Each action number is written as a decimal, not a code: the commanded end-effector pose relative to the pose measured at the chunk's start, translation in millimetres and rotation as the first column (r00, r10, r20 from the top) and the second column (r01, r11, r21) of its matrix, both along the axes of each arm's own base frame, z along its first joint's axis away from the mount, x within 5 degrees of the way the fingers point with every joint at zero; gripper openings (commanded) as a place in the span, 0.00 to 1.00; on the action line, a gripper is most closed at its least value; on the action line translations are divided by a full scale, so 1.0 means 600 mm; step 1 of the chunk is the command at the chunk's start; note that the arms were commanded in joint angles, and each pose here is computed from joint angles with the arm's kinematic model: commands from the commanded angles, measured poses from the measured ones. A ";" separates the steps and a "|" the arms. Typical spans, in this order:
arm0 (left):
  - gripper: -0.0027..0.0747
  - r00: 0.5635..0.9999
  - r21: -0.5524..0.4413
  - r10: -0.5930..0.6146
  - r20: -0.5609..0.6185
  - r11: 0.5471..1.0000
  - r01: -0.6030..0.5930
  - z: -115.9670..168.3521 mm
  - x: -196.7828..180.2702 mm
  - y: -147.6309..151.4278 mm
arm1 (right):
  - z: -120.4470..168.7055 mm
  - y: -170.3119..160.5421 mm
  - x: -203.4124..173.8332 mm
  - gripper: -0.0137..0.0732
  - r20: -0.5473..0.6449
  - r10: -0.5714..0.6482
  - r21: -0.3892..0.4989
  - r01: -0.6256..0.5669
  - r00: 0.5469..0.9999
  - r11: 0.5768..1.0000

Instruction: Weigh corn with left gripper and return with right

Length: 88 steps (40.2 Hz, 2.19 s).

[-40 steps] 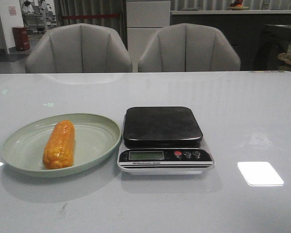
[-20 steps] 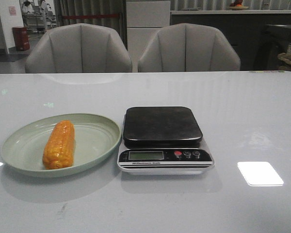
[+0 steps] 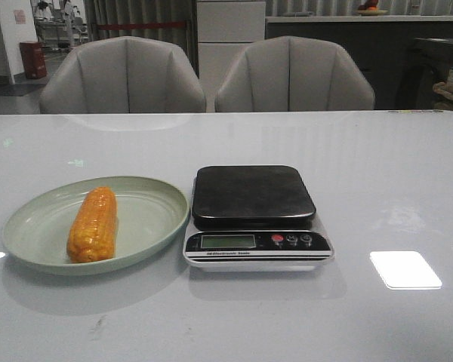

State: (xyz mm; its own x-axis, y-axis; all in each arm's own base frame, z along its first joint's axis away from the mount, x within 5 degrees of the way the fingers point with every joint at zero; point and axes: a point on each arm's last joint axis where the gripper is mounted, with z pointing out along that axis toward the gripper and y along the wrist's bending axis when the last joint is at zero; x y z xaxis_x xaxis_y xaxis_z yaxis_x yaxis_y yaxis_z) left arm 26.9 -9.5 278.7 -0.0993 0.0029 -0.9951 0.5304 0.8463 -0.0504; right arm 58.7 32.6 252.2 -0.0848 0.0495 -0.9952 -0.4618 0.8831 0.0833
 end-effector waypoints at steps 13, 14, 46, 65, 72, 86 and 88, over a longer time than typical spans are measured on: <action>0.18 0.956 -0.061 0.256 0.145 0.966 -0.250 -0.035 0.029 -0.006 | 0.024 -0.003 0.002 0.37 0.073 -0.028 0.031 0.026 0.997 0.999; 0.18 0.949 -0.063 0.274 0.156 0.961 -0.268 -0.038 0.031 -0.005 | 0.024 -0.003 0.002 0.37 0.073 -0.028 0.031 0.026 0.997 0.999; 0.18 0.833 -0.078 0.505 0.228 0.862 -0.501 -0.104 0.045 0.013 | 0.024 -0.003 0.002 0.37 0.073 -0.028 0.031 0.026 0.997 0.999; 0.18 0.833 -0.078 0.505 0.228 0.862 -0.501 -0.104 0.045 0.013 | 0.024 -0.003 0.002 0.37 0.073 -0.028 0.031 0.026 0.997 0.999; 0.18 0.833 -0.078 0.505 0.228 0.862 -0.501 -0.104 0.045 0.013 | 0.024 -0.003 0.002 0.37 0.073 -0.028 0.031 0.026 0.997 0.999; 0.18 0.833 -0.078 0.505 0.228 0.862 -0.501 -0.104 0.045 0.013 | 0.024 -0.003 0.002 0.37 0.073 -0.028 0.031 0.026 0.997 0.999; 0.18 0.833 -0.078 0.505 0.228 0.862 -0.501 -0.104 0.045 0.013 | 0.024 -0.003 0.002 0.37 0.073 -0.028 0.030 0.026 0.997 0.999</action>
